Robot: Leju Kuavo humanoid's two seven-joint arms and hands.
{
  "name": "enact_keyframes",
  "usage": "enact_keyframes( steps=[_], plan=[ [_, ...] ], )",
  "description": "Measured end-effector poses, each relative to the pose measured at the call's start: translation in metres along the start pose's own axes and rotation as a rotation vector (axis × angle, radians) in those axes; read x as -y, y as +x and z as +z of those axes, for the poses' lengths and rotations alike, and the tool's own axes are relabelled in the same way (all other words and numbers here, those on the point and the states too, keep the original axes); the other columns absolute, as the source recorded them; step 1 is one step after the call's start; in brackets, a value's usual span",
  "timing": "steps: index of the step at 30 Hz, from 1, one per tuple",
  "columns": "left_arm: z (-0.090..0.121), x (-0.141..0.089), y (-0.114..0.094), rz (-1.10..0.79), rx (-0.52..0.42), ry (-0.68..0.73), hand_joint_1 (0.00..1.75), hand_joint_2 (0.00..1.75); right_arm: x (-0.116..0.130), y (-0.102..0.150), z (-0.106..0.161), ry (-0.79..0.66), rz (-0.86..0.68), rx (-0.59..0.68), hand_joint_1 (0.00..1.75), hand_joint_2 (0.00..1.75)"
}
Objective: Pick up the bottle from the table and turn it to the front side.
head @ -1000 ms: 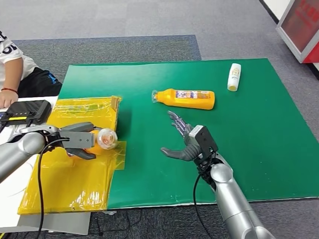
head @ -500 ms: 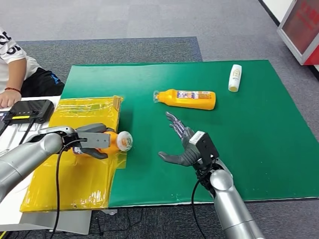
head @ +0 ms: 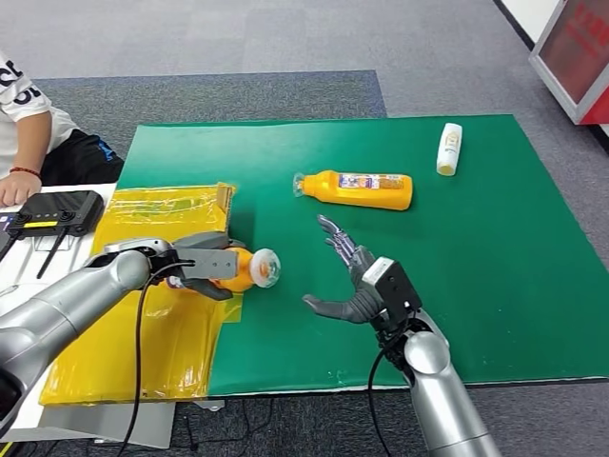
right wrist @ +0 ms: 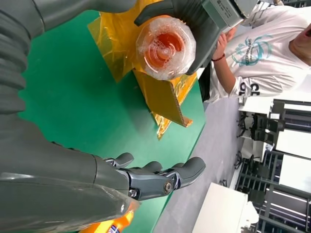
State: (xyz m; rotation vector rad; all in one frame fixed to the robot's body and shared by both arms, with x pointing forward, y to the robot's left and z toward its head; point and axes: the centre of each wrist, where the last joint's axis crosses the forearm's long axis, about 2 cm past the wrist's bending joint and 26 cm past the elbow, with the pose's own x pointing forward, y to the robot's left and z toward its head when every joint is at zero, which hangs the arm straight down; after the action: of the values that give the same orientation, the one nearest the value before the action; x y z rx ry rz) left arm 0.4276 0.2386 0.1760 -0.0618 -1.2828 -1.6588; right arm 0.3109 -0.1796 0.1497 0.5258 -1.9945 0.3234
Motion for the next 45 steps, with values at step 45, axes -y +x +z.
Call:
enact_keyframes(
  steps=[45],
  plan=[
    [0.051, 0.15, 0.034, 0.807, 1.043, 0.296, 0.0, 1.75, -0.011, -0.004, -0.01, 0.053, -0.065, -0.019, 0.0, 1.75]
  ],
)
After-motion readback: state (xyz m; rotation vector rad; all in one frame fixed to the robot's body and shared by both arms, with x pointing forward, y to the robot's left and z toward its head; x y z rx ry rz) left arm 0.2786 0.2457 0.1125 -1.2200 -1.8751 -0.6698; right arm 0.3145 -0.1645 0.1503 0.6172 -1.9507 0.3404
